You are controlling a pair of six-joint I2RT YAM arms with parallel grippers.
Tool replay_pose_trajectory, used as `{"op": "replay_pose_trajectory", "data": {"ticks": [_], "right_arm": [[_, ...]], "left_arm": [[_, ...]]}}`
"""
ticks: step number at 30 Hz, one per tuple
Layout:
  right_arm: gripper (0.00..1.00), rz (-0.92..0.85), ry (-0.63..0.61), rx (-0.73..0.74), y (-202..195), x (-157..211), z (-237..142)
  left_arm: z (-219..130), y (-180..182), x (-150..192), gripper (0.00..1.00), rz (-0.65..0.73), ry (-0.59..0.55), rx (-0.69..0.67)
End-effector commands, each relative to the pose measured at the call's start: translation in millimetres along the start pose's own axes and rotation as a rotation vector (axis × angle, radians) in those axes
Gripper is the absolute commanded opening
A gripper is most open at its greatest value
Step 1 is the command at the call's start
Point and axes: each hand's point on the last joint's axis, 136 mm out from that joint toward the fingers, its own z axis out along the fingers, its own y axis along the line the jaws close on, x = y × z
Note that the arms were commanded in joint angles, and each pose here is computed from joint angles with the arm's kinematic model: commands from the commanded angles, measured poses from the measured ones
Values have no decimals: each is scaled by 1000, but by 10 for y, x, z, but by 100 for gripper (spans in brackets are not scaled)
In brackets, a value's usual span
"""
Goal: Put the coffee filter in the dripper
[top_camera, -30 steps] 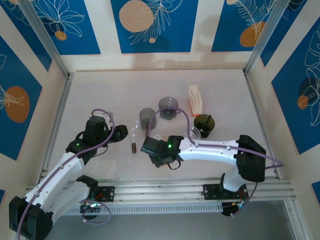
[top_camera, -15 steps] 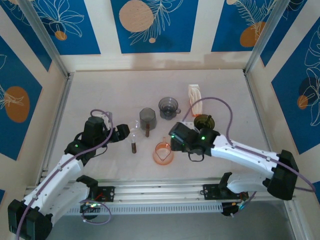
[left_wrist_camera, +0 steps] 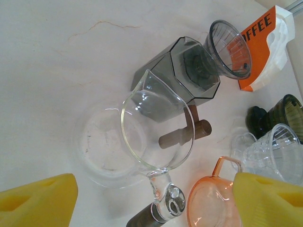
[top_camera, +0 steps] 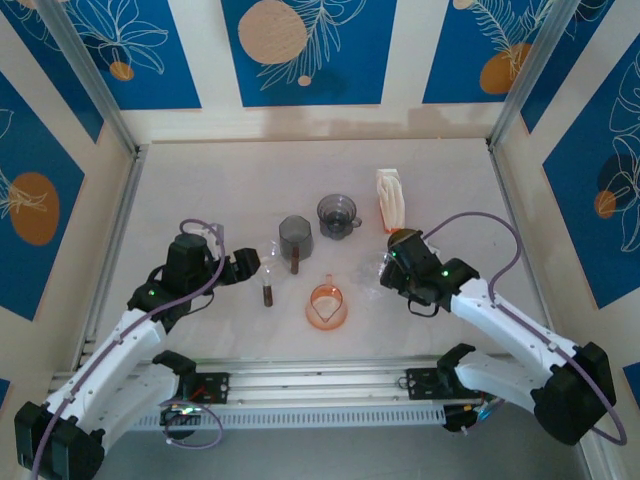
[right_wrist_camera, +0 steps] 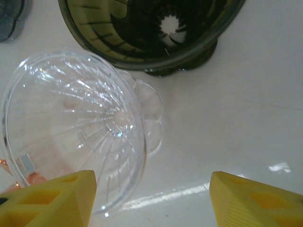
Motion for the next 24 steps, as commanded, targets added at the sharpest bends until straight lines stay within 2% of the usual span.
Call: {"op": "replay_pose_trajectory", "data": {"ticks": [1, 5, 8, 13, 18, 21, 24], "right_arm": [[64, 6, 22, -36, 127, -56, 112], [60, -2, 48, -24, 157, -53, 234], [51, -7, 67, -23, 170, -32, 302], [24, -15, 64, -51, 215, -47, 310], [7, -28, 39, -95, 261, -119, 223], [0, -45, 4, -133, 321, -228, 67], [0, -89, -32, -200, 450, -335, -186]], "left_arm": [[-38, -17, 23, 100, 11, 0, 4], [-48, -7, 18, 100, 11, -4, -3], [-52, -10, 13, 100, 13, -6, -2], [-55, -18, 2, 100, 16, -8, 0], [-62, -20, 6, 100, 16, -6, 0], [-79, -32, -3, 100, 16, -9, 3], [-109, -54, -23, 100, 17, -17, 10]]}}
